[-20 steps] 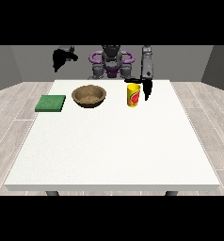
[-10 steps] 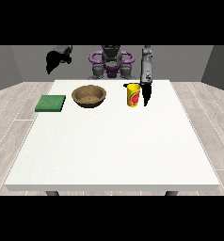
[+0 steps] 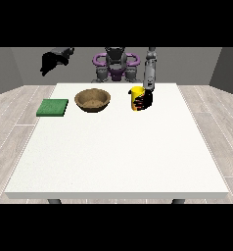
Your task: Pick the cup and pour the ball into the bowl, then pick the bowl and place it on the pad
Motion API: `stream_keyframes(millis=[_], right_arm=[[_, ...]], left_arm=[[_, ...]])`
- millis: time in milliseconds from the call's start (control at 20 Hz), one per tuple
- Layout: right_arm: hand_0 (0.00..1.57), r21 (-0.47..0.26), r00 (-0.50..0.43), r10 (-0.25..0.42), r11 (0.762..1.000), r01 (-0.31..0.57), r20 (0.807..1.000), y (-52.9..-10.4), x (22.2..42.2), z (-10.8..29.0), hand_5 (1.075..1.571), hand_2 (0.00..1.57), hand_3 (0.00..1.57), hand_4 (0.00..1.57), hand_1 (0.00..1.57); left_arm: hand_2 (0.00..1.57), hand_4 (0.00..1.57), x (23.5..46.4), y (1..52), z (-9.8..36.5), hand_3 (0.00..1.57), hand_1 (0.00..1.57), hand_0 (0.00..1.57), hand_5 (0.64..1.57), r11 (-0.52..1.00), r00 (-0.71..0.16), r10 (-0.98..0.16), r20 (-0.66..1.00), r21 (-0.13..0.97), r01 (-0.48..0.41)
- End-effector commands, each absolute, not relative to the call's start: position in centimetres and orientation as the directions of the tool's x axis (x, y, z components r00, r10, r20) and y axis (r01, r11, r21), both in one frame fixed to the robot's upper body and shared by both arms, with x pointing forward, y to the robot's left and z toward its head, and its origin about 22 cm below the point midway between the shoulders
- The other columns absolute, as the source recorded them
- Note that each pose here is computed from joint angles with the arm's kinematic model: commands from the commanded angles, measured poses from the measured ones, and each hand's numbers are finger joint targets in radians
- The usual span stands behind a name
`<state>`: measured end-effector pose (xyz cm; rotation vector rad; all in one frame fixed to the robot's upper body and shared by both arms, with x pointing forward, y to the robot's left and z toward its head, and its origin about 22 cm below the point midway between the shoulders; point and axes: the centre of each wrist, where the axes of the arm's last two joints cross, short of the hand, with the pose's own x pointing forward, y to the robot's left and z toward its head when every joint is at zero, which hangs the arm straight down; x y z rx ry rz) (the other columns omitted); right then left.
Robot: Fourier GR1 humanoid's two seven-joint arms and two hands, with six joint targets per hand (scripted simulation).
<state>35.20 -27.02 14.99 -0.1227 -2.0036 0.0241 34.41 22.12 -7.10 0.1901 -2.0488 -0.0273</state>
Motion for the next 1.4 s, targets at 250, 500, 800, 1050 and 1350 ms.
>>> stream_keyframes(millis=[250, 500, 800, 1050, 1350], right_arm=[[0.00, -0.059, -0.351, 0.104, 0.989, 0.137, 0.931, -30.9, 35.3, 13.0, 1.570, 0.38, 0.68, 0.58, 0.00], [0.00, -0.069, -0.319, 0.101, 0.991, 0.110, 0.942, -31.2, 35.0, 12.4, 1.570, 0.38, 0.71, 0.58, 0.00], [0.00, -0.067, -0.340, 0.101, 0.992, 0.111, 0.935, -32.7, 34.9, 10.6, 1.570, 0.39, 0.66, 0.55, 0.00], [0.00, -0.062, -0.334, 0.108, 0.987, 0.145, 0.936, -36.5, 35.4, 12.4, 1.569, 0.33, 0.65, 0.54, 0.00], [0.00, -0.073, -0.377, 0.083, 0.996, 0.042, 0.922, -33.8, 36.2, 13.2, 1.568, 0.35, 0.69, 0.54, 0.00]], left_arm=[[1.57, 1.29, 34.8, 20.7, -7.2, 1.57, 1.34, 1.34, 1.184, 0.982, -0.423, -0.189, 0.886, 0.157, -0.109], [1.57, 1.33, 37.7, 20.7, -3.4, 1.57, 1.35, 1.35, 1.155, 0.972, -0.447, -0.232, 0.864, 0.193, -0.132], [1.57, 1.32, 40.2, 20.4, 0.5, 1.57, 1.35, 1.35, 1.209, 0.901, -0.432, -0.433, 0.791, 0.386, -0.196], [1.57, 1.36, 40.8, 17.7, 1.6, 1.57, 1.37, 1.37, 1.233, 0.862, -0.439, -0.502, 0.745, 0.468, -0.192], [1.57, 1.49, 42.2, 18.4, 3.2, 1.57, 1.40, 1.40, 1.267, 0.689, -0.391, -0.723, 0.570, 0.637, -0.345]])
